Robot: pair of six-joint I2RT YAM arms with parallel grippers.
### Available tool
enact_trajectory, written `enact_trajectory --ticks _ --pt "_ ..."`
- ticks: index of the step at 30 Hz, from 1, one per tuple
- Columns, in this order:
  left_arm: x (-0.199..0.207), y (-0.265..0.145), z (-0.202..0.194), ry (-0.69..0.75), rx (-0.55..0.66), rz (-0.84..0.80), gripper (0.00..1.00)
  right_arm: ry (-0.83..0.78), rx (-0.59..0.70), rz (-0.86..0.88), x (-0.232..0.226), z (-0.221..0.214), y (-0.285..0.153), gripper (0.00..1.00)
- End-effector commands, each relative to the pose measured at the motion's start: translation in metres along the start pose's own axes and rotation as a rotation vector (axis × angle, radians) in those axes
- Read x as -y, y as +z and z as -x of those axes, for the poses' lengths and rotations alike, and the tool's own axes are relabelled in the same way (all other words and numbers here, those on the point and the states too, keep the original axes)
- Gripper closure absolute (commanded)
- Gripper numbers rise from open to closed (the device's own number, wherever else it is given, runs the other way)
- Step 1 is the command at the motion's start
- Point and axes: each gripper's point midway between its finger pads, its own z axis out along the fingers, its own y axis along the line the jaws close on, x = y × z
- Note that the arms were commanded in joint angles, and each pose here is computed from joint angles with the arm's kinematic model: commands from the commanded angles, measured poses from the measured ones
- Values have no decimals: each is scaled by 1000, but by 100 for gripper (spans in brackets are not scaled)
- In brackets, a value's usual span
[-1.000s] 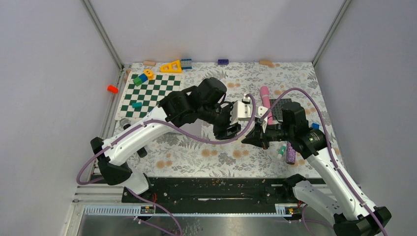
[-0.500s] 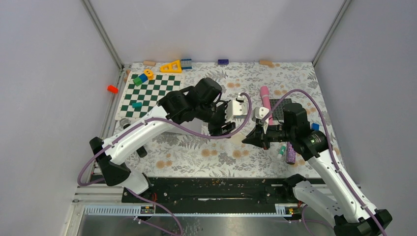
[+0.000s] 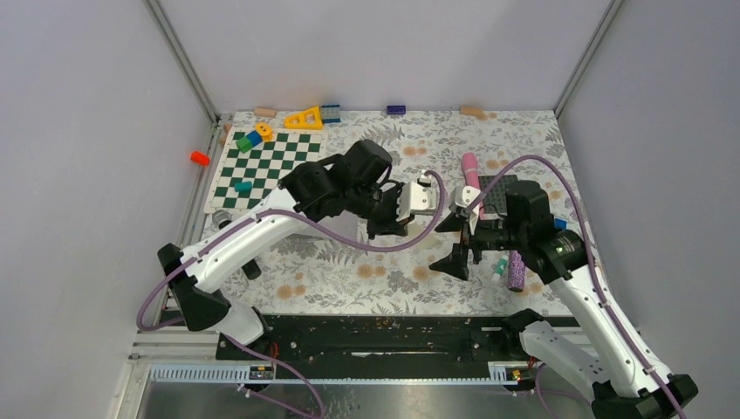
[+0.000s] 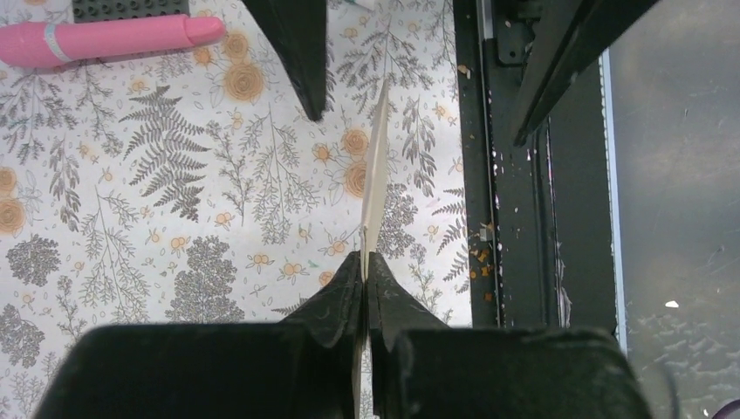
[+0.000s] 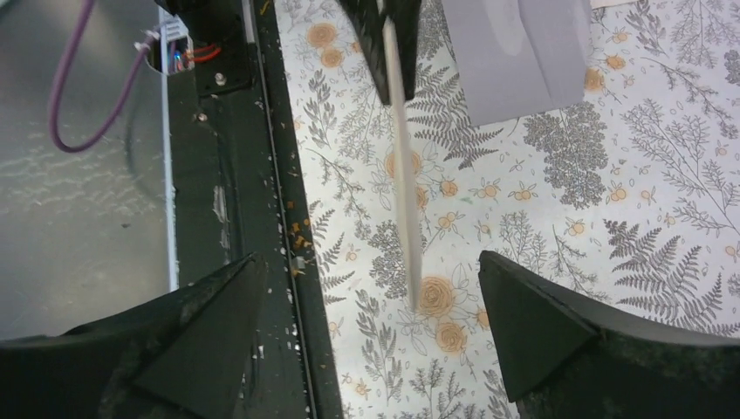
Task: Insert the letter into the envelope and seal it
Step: Fold the letter.
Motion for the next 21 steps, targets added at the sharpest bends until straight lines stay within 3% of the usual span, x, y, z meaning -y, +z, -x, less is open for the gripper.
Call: enact_trajectory --ticks 1,7,13,21 --pt "16 -14 5 114 52 -40 100 -5 27 -19 -8 41 -23 0" --pt "43 -26 4 259 148 -103 100 77 38 109 -28 72 -41 0" --pt "67 -35 9 405 240 -194 100 242 65 247 -25 75 -31 0" --pt "77 -37 11 549 247 -224 100 521 113 504 -14 84 -12 0"
